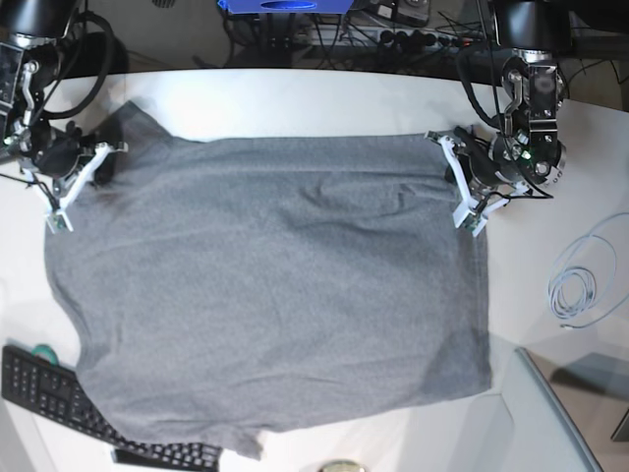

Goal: Layout the t-shirt on the table in an organized manner, then fold the t-shirt properly
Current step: 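Lay the shirt flat on the table with both grippers holding its shoulders, then drag the shirt shoulders apart with both grippers to smooth it flat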

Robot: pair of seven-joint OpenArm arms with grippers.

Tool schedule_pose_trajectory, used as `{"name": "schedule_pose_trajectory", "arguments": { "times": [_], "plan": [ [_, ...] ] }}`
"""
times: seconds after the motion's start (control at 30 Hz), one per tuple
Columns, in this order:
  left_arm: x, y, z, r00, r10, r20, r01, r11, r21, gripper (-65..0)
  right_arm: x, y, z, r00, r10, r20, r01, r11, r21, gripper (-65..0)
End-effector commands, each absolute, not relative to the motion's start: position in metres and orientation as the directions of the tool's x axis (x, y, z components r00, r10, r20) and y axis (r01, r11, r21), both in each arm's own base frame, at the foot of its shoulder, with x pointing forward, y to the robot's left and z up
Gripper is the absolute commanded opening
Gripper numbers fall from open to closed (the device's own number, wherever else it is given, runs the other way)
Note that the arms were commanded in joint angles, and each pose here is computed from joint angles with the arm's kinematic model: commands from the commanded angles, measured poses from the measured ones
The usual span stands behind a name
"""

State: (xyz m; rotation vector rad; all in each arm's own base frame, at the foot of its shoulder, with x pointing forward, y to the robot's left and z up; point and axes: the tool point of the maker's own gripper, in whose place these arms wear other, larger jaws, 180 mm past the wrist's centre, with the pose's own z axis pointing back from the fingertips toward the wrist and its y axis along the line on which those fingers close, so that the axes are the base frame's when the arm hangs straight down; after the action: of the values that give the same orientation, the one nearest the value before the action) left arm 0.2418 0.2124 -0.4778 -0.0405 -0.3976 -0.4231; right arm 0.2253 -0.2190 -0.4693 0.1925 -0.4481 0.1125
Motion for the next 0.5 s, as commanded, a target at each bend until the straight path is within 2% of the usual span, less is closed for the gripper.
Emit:
{"name": "schedule_pose_trajectory", "arguments": {
  "times": [0.0,0.13,0.2,0.27,0.47],
  "plan": [
    [0.251,0.219,-0.471,0.827,-0.389,0.406,0.400,0.914,0.061,-65.0,0.230,-0.224,-0.462,0.881,0.065,0.469,-0.152,0.977,0.150,-64.4],
    [0.244,0.235,-0.478,0.846,-0.384,0.371,0.387,0.920,0.068,-65.0,0.220,-0.219,-0.454,0.873,0.100,0.477,-0.181,0.975,0.128,-64.4],
    [0.250,0.237,-0.478,0.837,-0.377,0.398,0.382,0.921,0.069,-65.0,0.217,-0.213,-0.447,0.862,0.128,0.490,-0.209,0.971,0.114,-64.4],
    [0.250,0.249,-0.484,0.842,-0.378,0.384,0.376,0.923,0.085,-65.0,0.212,-0.200,-0.447,0.858,0.155,0.489,-0.242,0.963,0.120,-64.4],
    [0.241,0.257,-0.495,0.848,-0.408,0.339,0.394,0.912,0.114,-65.0,0.194,-0.180,-0.457,0.898,0.154,0.412,-0.241,0.956,0.166,-64.1]
  ]
}}
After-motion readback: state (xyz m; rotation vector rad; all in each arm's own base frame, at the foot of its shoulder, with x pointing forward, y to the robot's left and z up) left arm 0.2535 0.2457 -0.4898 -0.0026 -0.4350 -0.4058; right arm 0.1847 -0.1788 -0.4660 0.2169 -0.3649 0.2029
